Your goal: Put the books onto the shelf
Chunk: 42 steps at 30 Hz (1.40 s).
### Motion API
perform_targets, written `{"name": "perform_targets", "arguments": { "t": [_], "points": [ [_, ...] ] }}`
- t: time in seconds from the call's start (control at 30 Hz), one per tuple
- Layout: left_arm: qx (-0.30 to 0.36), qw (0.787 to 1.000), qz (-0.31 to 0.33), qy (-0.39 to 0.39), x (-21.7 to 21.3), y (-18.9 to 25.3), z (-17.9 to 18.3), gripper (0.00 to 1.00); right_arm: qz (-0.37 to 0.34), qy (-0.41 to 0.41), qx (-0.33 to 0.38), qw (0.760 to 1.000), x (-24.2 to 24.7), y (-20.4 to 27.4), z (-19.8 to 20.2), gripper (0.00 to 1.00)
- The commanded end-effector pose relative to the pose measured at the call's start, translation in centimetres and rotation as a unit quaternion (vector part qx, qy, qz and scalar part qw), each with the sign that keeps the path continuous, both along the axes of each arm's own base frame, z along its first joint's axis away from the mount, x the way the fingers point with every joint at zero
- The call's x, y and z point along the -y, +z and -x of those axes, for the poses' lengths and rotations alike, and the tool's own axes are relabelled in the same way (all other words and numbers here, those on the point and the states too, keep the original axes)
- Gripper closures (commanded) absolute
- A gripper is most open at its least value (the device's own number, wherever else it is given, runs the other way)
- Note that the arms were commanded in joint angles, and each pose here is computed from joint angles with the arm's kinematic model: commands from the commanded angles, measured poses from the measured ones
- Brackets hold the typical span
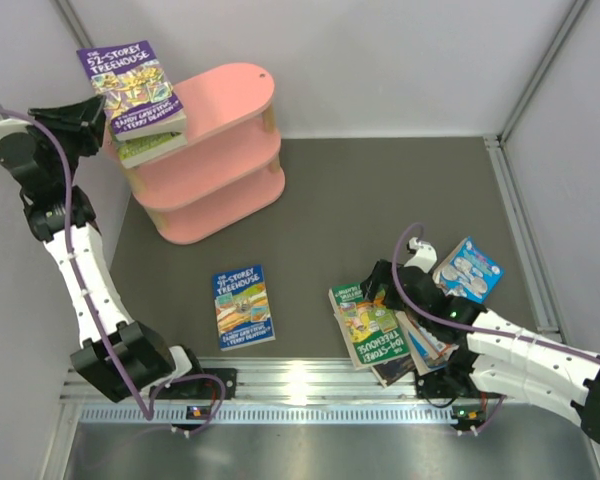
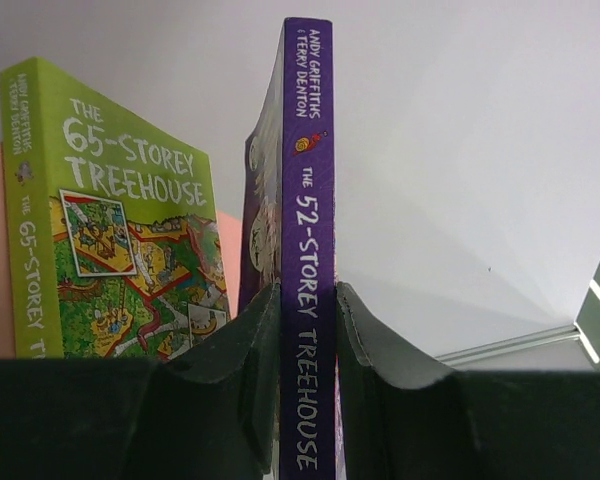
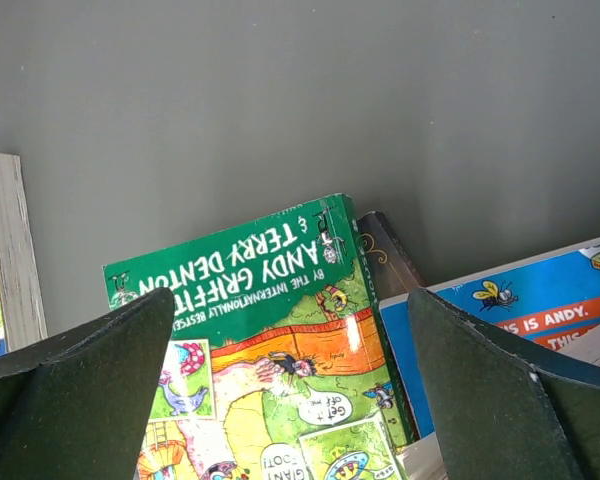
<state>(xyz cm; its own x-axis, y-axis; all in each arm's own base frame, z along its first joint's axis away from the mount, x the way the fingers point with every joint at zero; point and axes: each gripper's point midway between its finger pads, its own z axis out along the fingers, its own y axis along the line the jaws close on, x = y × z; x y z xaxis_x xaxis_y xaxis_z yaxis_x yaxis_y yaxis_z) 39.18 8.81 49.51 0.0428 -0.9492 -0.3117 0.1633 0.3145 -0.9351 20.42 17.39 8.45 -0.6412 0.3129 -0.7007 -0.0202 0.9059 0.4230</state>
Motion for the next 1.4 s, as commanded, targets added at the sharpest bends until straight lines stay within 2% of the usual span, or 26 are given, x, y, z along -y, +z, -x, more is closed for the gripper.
{"name": "perform_targets", "arguments": {
  "t": [0.0, 0.3, 0.53, 0.83, 1.2, 1.27, 1.37],
  "points": [
    [0.055, 0.998, -0.034, 0.022, -0.1, 3.5, 1.6, 1.00, -0.001, 0.002, 0.018, 1.000, -0.3, 0.6, -0.4, 0.00],
    [-0.049, 0.998, -0.033, 0.009, -1.0, -2.5, 0.0, 1.00, 0.007, 0.004, 0.019, 1.000, -0.1, 0.4, -0.3, 0.00],
    [-0.094, 0.994, -0.060, 0.024, -1.6, -4.8, -0.1, 1.00, 0.010, 0.006, 0.019, 1.000, -0.1, 0.3, -0.4, 0.00],
    [-0.126, 0.988, -0.081, 0.030, -2.4, -6.5, -0.5, 1.00, 0.017, 0.009, 0.014, 1.000, -0.2, 0.1, -0.4, 0.00],
    [-0.145, 0.986, -0.075, 0.020, -3.6, -7.8, -1.9, 0.98, 0.020, 0.008, 0.010, 1.000, -0.1, -0.3, -0.3, 0.00],
    [-0.147, 0.986, -0.075, 0.020, -3.6, -7.9, -2.0, 0.96, 0.020, 0.007, 0.009, 1.000, 0.0, -0.4, -0.3, 0.00],
    [-0.150, 0.986, -0.075, 0.022, -3.6, -8.3, -1.9, 0.79, 0.021, 0.006, 0.006, 1.000, 0.0, -0.6, -0.2, 0.00]
  ]
}}
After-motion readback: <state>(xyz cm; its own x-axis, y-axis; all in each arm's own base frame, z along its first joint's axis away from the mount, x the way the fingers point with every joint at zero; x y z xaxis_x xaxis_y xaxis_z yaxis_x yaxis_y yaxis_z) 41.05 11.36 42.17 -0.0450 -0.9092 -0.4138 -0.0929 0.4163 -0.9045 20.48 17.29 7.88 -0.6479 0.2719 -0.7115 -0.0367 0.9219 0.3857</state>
